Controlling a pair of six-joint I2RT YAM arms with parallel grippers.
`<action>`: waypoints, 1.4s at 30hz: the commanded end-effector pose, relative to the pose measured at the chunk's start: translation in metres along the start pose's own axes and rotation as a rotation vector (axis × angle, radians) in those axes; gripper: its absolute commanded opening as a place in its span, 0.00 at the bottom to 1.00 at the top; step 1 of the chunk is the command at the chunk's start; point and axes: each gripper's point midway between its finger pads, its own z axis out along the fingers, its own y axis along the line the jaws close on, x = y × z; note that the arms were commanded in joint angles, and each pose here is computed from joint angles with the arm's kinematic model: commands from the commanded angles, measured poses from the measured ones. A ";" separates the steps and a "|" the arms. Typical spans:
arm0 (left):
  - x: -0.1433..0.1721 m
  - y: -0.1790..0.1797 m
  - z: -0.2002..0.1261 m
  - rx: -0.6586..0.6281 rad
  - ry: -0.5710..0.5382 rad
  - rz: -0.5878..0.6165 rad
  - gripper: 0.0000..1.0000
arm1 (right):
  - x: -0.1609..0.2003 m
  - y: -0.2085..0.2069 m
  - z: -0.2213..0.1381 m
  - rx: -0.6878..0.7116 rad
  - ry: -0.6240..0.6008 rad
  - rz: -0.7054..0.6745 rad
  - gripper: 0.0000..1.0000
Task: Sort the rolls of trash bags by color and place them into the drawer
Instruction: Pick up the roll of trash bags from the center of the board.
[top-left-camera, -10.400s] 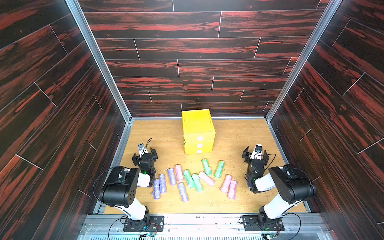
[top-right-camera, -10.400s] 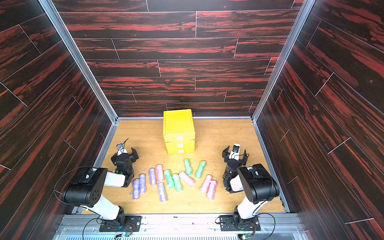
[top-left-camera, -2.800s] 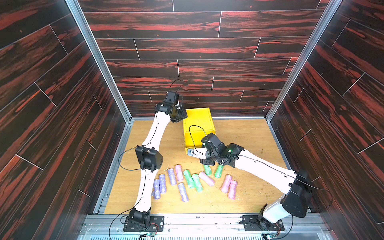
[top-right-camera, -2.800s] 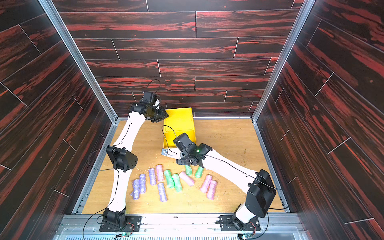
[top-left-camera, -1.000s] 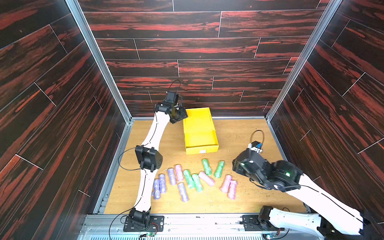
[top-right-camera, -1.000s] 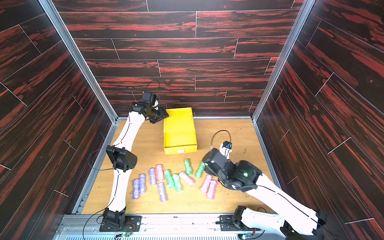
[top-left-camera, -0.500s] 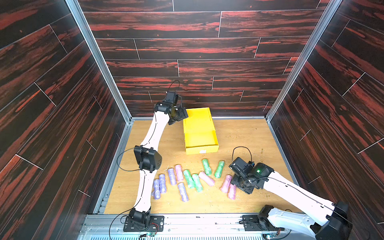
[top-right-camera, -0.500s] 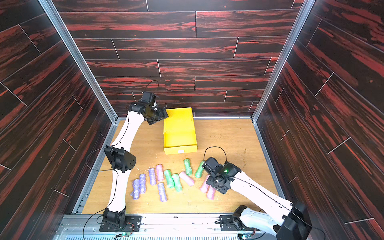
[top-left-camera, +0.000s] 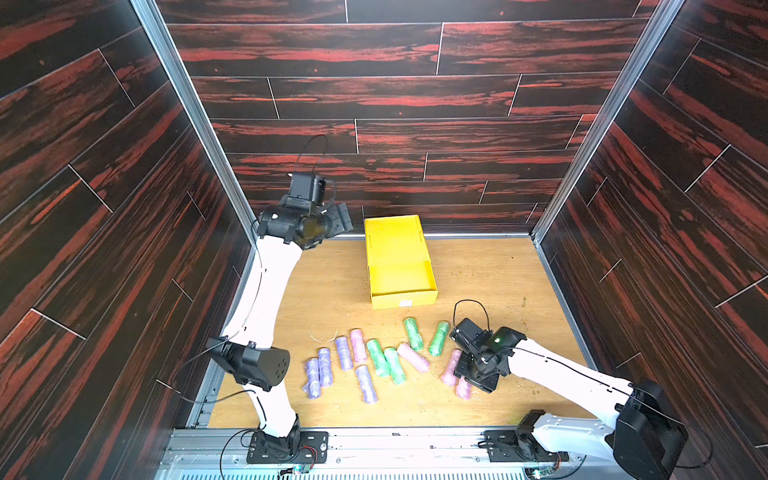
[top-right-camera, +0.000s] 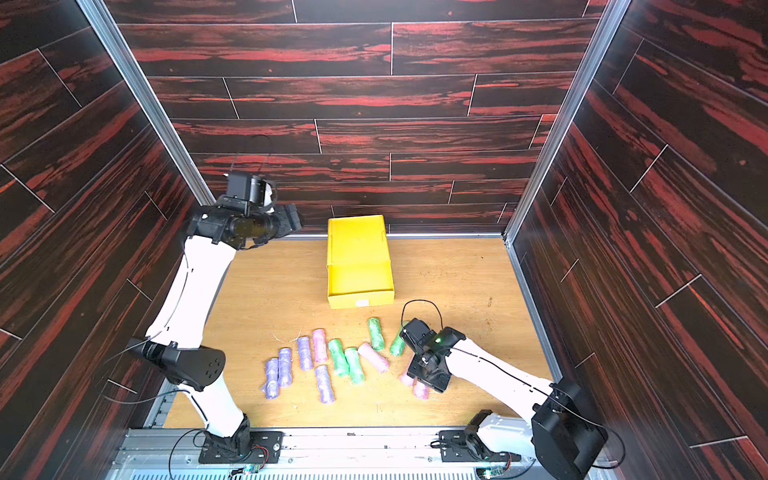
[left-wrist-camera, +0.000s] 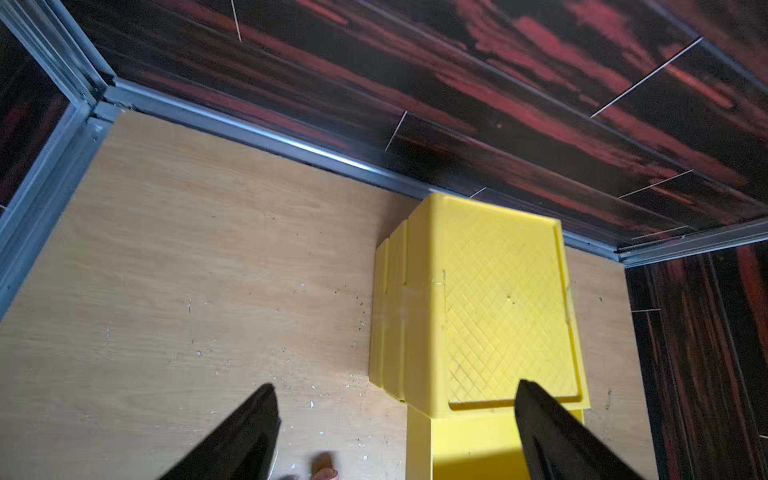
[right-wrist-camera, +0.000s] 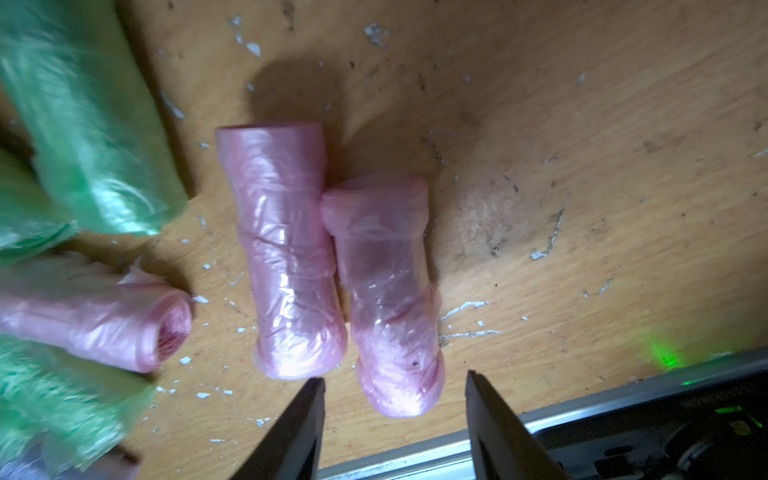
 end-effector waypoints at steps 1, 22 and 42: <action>0.012 0.013 0.041 -0.046 0.079 0.010 0.92 | 0.006 -0.013 0.004 0.032 0.023 -0.005 0.60; 0.070 0.058 0.009 -0.110 0.099 0.048 0.92 | 0.007 -0.024 0.046 0.084 0.087 -0.045 0.37; 0.098 0.109 0.022 -0.232 0.120 0.039 0.92 | -0.084 0.053 -0.187 -0.121 -0.347 -0.135 0.25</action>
